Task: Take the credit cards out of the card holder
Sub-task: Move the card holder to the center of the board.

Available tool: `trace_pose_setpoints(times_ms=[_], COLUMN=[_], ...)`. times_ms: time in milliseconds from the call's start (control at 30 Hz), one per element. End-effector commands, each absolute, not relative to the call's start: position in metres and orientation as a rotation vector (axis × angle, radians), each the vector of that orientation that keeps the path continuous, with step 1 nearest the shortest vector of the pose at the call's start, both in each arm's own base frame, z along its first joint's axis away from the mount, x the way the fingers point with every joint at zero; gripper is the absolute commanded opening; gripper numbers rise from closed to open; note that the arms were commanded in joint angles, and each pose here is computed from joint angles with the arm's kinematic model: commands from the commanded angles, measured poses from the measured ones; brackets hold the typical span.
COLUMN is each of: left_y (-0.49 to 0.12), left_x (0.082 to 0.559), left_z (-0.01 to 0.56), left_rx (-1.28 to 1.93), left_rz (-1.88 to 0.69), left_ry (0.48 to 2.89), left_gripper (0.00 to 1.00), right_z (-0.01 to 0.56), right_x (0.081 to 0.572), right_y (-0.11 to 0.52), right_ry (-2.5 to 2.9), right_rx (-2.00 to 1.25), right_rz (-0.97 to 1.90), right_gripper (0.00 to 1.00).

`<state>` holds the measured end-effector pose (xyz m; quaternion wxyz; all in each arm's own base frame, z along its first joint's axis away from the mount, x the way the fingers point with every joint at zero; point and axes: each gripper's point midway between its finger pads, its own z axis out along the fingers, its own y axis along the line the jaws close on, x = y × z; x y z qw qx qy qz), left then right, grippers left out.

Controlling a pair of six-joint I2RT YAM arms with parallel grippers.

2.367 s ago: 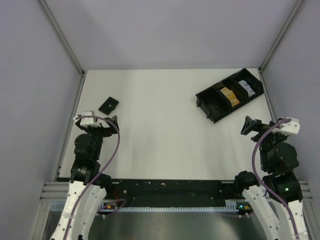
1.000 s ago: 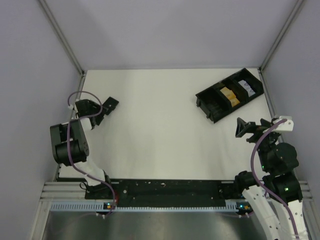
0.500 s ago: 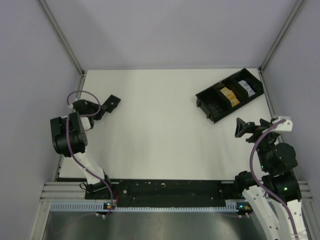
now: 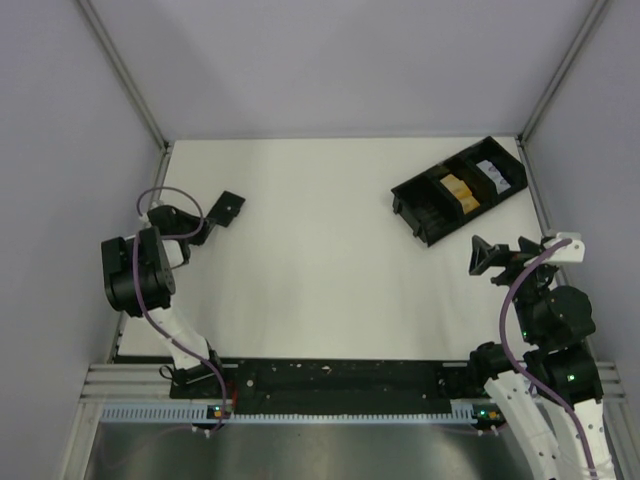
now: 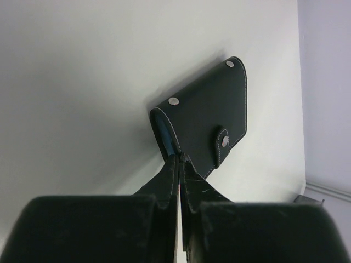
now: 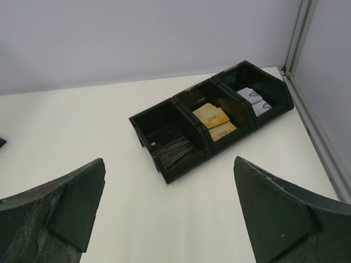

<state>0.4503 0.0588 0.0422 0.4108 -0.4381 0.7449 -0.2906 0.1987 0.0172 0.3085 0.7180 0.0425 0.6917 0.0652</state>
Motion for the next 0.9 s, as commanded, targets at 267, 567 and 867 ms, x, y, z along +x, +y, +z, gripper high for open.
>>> trace_pose_setpoints(times_ms=[267, 567, 867], left_y=[-0.034, -0.125, -0.165], left_x=[0.376, 0.268, 0.210], left_z=[0.079, 0.051, 0.047], left_rx=[-1.027, -1.005, -0.924], left_rz=[-0.903, -0.939, -0.982], left_ry=[1.858, 2.043, 2.106], left_gripper=[0.00, 0.00, 0.31], right_z=[0.320, 0.320, 0.314], right_x=[0.196, 0.194, 0.196], right_y=[0.037, 0.048, 0.052], right_ry=[1.492, 1.499, 1.519], right_rx=[0.037, 0.010, 0.010], right_rz=[0.258, 0.317, 0.342], right_gripper=[0.99, 0.99, 0.99])
